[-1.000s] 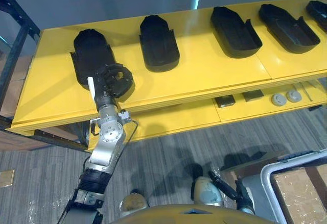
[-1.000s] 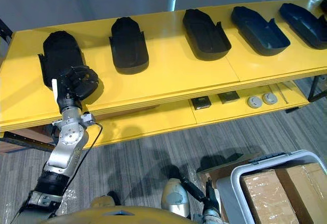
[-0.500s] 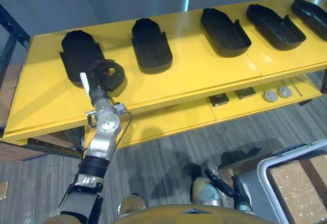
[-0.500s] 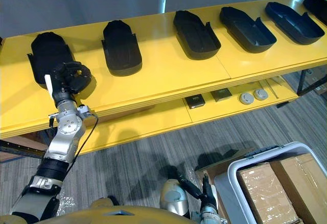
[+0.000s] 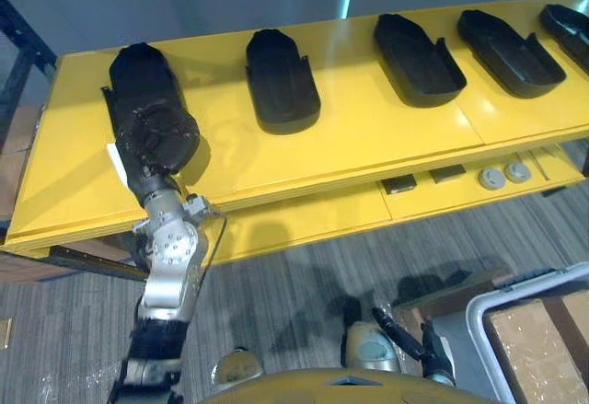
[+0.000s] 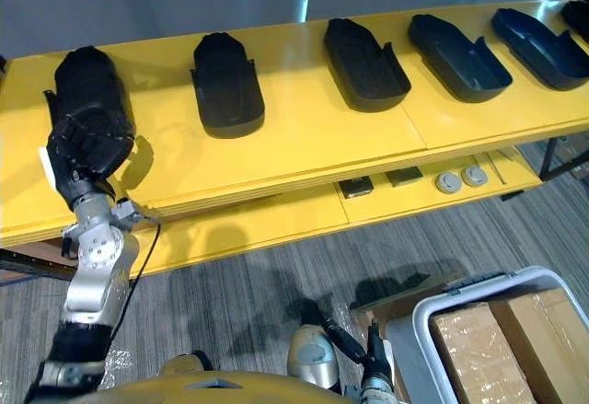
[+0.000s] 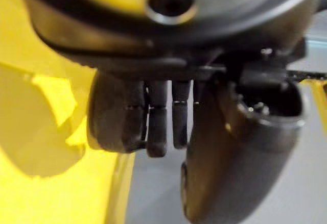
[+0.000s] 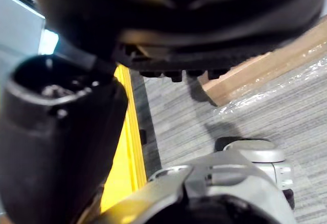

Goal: Walk over and take three plastic housings, then place them on the shelf

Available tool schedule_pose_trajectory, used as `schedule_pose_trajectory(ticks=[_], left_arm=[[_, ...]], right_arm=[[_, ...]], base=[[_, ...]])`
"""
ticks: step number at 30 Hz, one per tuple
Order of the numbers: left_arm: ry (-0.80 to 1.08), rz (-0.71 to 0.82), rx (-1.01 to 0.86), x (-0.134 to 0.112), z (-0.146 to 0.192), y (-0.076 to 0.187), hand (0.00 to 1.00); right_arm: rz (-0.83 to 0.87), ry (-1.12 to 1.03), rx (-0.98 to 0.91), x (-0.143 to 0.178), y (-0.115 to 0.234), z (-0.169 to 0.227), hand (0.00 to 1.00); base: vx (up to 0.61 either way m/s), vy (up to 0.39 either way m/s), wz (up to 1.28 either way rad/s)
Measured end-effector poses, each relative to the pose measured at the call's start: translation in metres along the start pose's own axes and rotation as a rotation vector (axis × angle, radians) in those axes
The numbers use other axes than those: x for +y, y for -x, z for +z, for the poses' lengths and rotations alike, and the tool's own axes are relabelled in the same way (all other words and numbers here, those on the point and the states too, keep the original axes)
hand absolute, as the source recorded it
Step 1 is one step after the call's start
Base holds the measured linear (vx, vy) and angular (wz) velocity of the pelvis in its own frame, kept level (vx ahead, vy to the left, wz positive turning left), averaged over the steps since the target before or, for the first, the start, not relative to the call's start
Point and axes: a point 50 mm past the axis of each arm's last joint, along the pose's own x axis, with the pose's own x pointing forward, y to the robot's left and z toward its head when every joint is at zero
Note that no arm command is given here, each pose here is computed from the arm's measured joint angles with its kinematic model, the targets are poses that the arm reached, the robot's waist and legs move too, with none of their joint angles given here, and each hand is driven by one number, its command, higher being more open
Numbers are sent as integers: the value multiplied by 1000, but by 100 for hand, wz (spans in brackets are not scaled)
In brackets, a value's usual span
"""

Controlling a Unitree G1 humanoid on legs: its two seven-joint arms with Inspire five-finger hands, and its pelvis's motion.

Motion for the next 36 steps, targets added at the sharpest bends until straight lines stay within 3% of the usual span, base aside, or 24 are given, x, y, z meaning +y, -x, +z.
schedule_pose_trajectory(ticks=[6, 13, 17, 25, 36], left_arm=[[5, -106, 68, 7, -6, 26, 100], [98, -323, 165, -22, -15, 45, 100], [118, -368, 227, -33, -21, 50, 100], [-23, -348, 316, -38, -48, 34, 100], [-35, -209, 213, -37, -30, -2, 100]], right_arm=[[-36, -3, 19, -10, 0, -4, 100], [-44, 13, 53, -15, 2, -12, 100], [-49, 20, 75, -17, 4, -15, 100], [-47, 27, 94, -19, 7, -21, 100], [-47, 12, 102, -18, 7, -22, 100]], base=[[18, -6, 8], [2, -13, 1], [0, -14, -16], [-8, -11, -8], [-23, -3, -8]])
